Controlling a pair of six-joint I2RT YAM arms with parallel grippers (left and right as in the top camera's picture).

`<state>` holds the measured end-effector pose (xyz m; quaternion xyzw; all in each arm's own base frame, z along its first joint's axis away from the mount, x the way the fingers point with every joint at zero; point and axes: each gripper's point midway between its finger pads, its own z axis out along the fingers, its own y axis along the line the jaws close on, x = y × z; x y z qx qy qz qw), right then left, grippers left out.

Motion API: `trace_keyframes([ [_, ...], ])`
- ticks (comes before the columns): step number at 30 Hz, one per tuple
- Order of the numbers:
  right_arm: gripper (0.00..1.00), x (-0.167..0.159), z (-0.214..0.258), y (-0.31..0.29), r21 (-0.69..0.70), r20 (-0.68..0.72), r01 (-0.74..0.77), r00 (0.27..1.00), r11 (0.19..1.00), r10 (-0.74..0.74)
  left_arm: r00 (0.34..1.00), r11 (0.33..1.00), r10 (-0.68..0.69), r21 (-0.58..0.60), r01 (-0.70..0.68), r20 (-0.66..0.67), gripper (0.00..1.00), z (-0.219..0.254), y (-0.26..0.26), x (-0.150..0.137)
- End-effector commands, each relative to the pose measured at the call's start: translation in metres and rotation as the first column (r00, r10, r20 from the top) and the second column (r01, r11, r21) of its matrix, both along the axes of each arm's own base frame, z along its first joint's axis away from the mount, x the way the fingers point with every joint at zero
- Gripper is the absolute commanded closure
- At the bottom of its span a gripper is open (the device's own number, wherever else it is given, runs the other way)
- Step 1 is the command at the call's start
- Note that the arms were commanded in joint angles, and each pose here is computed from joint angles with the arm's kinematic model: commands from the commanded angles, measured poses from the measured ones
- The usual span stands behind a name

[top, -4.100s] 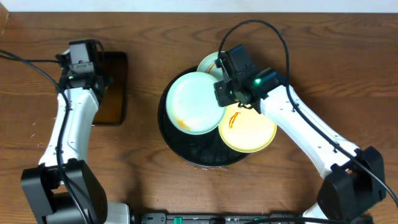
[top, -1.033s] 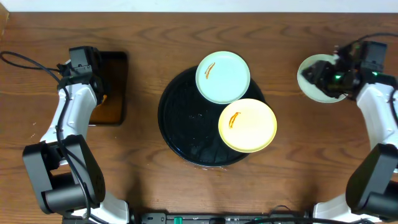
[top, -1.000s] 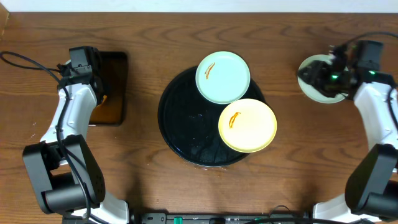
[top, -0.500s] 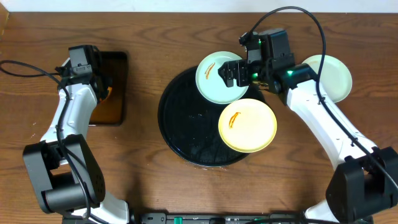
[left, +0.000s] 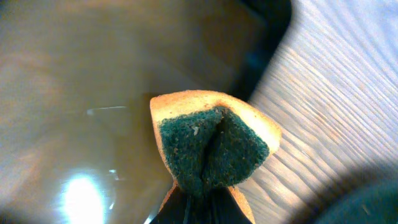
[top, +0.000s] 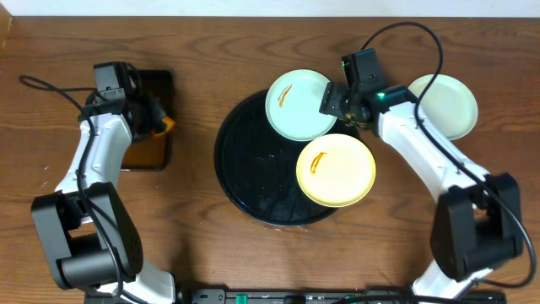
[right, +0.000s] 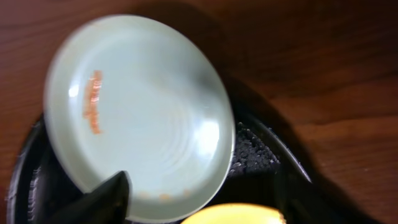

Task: Clean dirty plates on tray and stack at the side

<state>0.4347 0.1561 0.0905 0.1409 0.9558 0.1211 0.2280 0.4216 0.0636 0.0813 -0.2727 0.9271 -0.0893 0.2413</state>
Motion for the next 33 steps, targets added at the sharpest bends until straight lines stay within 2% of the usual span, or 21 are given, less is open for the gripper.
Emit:
trace_keyframes([
  [1,0.22,-0.002,-0.020,0.004,-0.006,-0.041,0.023,0.999,1.000,-0.023,0.977,0.979,-0.191,-0.045,0.196,0.097,0.93,0.027,-0.036,0.004],
  [2,0.24,-0.002,-0.023,0.006,-0.007,-0.044,0.021,0.999,1.000,-0.022,0.972,0.978,-0.202,-0.037,0.207,0.118,0.93,0.036,-0.041,0.004],
  [5,0.42,0.001,-0.028,0.010,-0.005,-0.036,0.044,0.998,0.999,-0.044,0.955,0.969,-0.240,-0.016,0.247,0.172,0.93,0.060,-0.057,0.003],
  [6,0.53,0.001,-0.031,0.010,0.008,-0.050,0.078,0.996,0.997,-0.078,0.949,0.965,-0.256,-0.011,0.262,0.182,0.93,0.066,-0.064,0.002],
  [7,0.57,-0.002,-0.035,0.009,0.022,-0.074,0.125,0.990,0.992,-0.123,0.943,0.960,-0.272,-0.008,0.279,0.190,0.93,0.070,-0.072,0.001],
  [8,0.56,-0.005,-0.042,0.008,0.035,-0.107,0.182,0.978,0.983,-0.177,0.936,0.953,-0.296,-0.008,0.303,0.192,0.93,0.072,-0.083,0.000],
  [10,0.53,-0.006,-0.048,0.008,0.029,-0.119,0.185,0.976,0.982,-0.180,0.930,0.945,-0.320,-0.009,0.326,0.181,0.92,0.069,-0.093,-0.002],
  [20,0.50,-0.005,-0.060,0.004,0.002,-0.129,0.191,0.973,0.981,-0.190,0.924,0.934,-0.355,0.004,0.358,0.140,0.92,0.063,-0.110,-0.010],
  [23,0.52,-0.005,-0.062,0.006,0.003,-0.128,0.188,0.974,0.982,-0.186,0.926,0.934,-0.355,0.001,0.358,0.131,0.93,0.062,-0.110,-0.012],
  [27,0.60,-0.006,-0.068,0.007,-0.002,-0.136,0.186,0.973,0.983,-0.184,0.926,0.934,-0.355,-0.001,0.358,0.125,0.92,0.061,-0.110,-0.013],
  [33,0.61,-0.011,-0.080,0.015,0.004,-0.168,0.166,0.972,0.986,-0.163,0.927,0.934,-0.355,-0.002,0.358,0.125,0.92,0.061,-0.110,-0.013],
])
